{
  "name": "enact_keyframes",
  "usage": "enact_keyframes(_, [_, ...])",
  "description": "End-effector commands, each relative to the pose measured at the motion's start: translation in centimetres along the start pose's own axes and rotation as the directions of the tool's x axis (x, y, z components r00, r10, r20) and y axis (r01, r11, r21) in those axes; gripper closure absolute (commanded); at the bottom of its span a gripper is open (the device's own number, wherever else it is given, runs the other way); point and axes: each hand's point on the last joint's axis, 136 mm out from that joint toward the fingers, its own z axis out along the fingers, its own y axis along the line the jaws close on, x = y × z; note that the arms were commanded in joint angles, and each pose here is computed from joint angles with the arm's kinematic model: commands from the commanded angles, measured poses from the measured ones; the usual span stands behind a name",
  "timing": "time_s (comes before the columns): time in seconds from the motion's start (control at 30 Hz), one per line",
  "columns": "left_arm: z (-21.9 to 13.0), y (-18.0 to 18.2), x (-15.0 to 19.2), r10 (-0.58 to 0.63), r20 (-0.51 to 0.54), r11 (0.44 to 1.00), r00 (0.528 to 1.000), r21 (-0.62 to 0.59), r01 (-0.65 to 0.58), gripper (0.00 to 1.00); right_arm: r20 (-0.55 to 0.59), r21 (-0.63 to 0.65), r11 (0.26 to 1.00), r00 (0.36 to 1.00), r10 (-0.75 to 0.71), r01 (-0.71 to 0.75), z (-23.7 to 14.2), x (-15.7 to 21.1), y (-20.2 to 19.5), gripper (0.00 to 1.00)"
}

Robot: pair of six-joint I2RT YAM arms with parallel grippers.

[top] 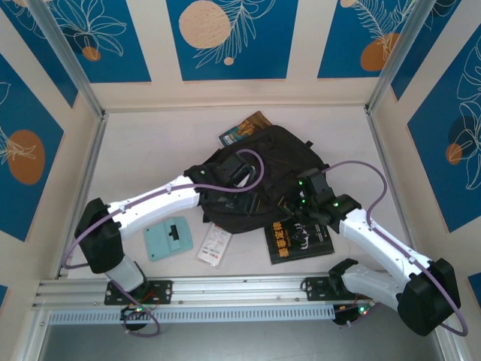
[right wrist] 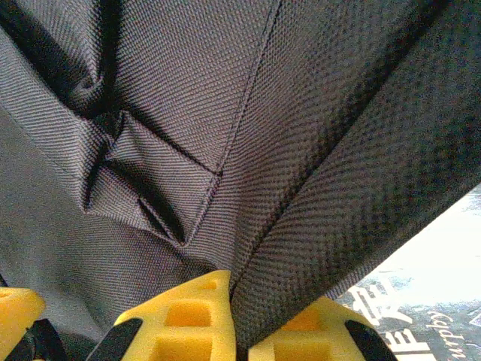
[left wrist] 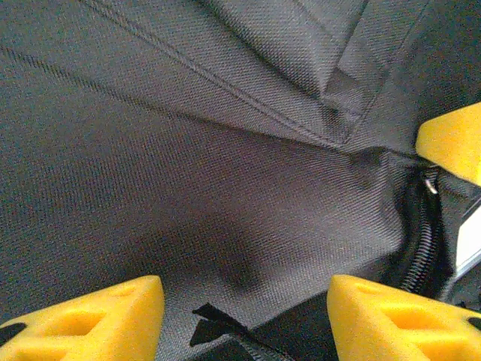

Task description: Pack books, pencil case, and school supplies into a backpack

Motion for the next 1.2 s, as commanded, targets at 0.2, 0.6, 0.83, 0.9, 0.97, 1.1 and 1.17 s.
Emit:
enact_keyframes(0.2, [0.0, 1.7, 0.4, -0.039, -0.018, 0.996, 0.999, -0.076, 0.038, 0.36, -0.005, -0.021, 0.999, 0.999, -0.031, 0.031, 0.2, 0.4, 0.3, 1.0])
enact_keyframes(0.6, [1.6, -1.0, 0.6, -0.079, -0.058, 0.994, 0.995, 0.074, 0.083, 0.48, 0.003, 0.004, 0.999, 0.999, -0.038, 0.038, 0.3, 0.5, 0.2, 1.0])
enact_keyframes(0.83, [2.1, -0.7, 1.4, -0.081, -0.076, 0.993, 0.994, 0.085, 0.088, 0.72, 0.028, 0.009, 0.999, 0.999, -0.046, 0.046, 0.0, 0.1, 0.6, 1.0])
enact_keyframes(0.9, [2.3, -0.6, 1.6, -0.08, -0.077, 0.993, 0.994, 0.083, 0.087, 0.79, 0.035, 0.009, 0.999, 0.998, -0.049, 0.048, -0.2, -0.1, 0.7, 1.0])
enact_keyframes(0.97, [2.6, -0.6, 1.6, -0.075, -0.078, 0.993, 0.994, 0.083, 0.082, 0.84, 0.036, 0.007, 0.999, 0.998, -0.053, 0.052, -0.2, -0.2, 0.8, 1.0])
enact_keyframes(1.1, [3.2, -0.5, 1.7, -0.07, -0.093, 0.994, 0.993, 0.076, 0.077, 0.73, 0.036, 0.01, 0.998, 0.998, -0.054, 0.054, -0.3, -0.2, 0.8, 1.0])
enact_keyframes(1.17, [3.6, -0.5, 1.6, -0.068, -0.103, 0.995, 0.992, 0.069, 0.076, 0.6, 0.034, 0.011, 0.999, 0.998, -0.053, 0.052, -0.2, -0.1, 0.7, 1.0])
